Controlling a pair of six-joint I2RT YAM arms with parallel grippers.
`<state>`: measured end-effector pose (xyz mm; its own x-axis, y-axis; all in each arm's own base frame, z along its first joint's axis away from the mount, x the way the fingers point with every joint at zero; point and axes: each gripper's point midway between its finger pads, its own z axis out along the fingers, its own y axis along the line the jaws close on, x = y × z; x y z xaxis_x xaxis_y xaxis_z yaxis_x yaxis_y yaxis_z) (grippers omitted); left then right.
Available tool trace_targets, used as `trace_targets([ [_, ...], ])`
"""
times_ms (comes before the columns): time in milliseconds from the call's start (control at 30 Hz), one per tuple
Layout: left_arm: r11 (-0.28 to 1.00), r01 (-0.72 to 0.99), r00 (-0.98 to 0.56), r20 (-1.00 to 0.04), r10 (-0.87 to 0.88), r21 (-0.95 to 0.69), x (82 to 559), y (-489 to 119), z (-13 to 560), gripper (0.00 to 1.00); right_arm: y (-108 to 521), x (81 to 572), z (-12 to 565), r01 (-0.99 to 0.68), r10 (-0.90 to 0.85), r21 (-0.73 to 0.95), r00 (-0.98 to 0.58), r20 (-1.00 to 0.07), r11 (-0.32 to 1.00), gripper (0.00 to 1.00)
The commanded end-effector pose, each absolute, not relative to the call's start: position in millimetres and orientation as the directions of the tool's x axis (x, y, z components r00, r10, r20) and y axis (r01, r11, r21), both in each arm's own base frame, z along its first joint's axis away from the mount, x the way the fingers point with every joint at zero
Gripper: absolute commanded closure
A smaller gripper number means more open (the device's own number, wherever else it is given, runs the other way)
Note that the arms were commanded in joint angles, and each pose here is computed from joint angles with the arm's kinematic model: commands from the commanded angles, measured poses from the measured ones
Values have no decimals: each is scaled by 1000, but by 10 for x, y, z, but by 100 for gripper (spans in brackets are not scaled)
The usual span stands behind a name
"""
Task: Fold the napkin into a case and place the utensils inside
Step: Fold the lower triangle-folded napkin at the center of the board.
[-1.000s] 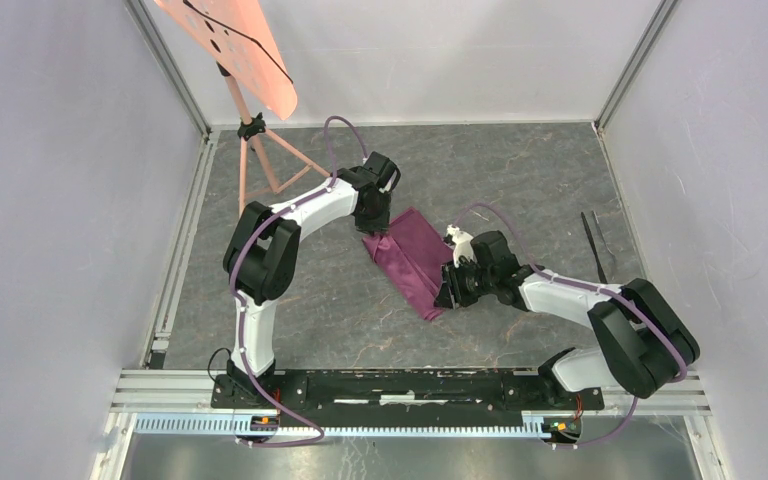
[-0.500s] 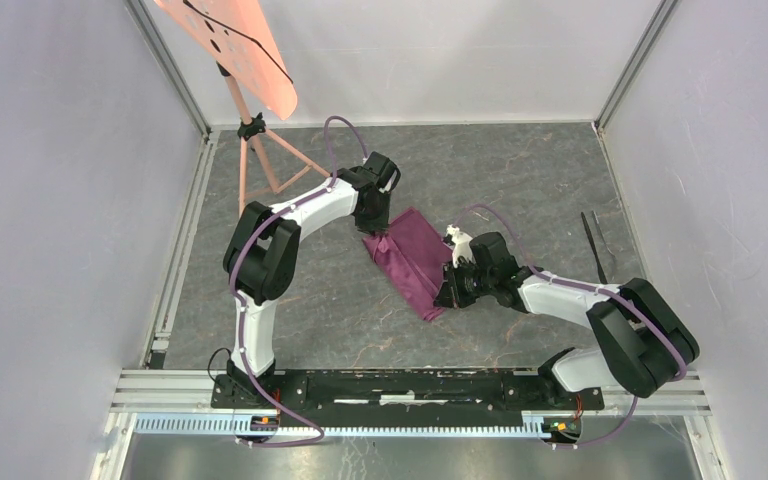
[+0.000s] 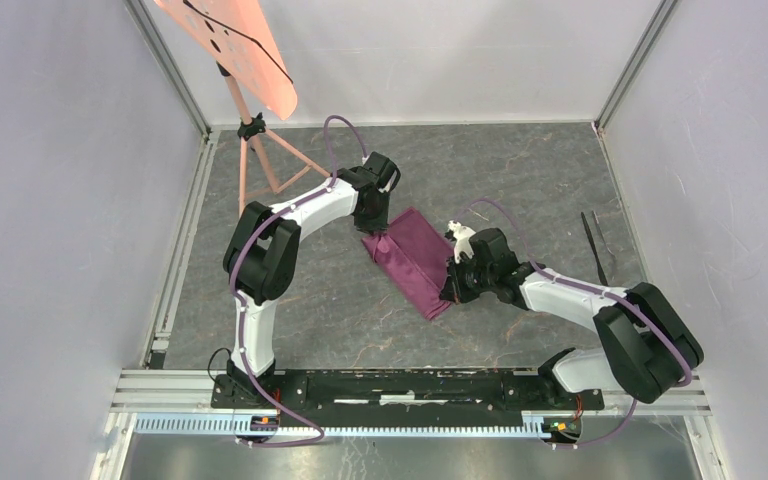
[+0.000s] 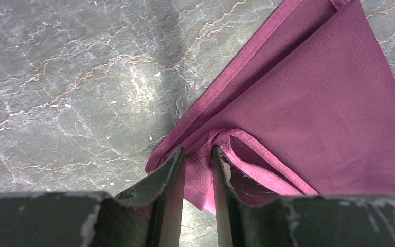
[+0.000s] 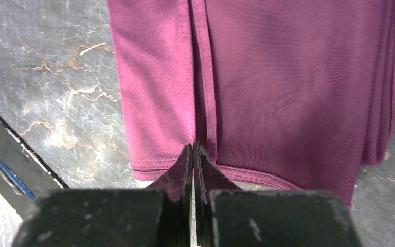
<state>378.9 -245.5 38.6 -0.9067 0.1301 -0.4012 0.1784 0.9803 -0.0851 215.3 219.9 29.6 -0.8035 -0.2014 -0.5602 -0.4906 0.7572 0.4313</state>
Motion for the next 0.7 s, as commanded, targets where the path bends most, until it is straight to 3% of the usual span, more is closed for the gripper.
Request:
trace_targets([
  [0,981,186,-879,-456,140,-57,3904,-2410,533,67,2176,2338,418,-507,-203,366,-759,-618,781,100],
  [200,982,181,-874,-466,135,-56,3914,-2395,593,66,2126,2438,419,-491,-202,323,-748,-632,809,100],
  [467,976,197,-873,-468,133,-92,3870,-2441,685,49,2087,2464,303,-488,-222,296,-751,-621,821,100],
  [667,980,189,-874,-467,138,-64,3926,-2420,611,52,2059,2486,274,-483,-229,277,-750,-620,830,100],
])
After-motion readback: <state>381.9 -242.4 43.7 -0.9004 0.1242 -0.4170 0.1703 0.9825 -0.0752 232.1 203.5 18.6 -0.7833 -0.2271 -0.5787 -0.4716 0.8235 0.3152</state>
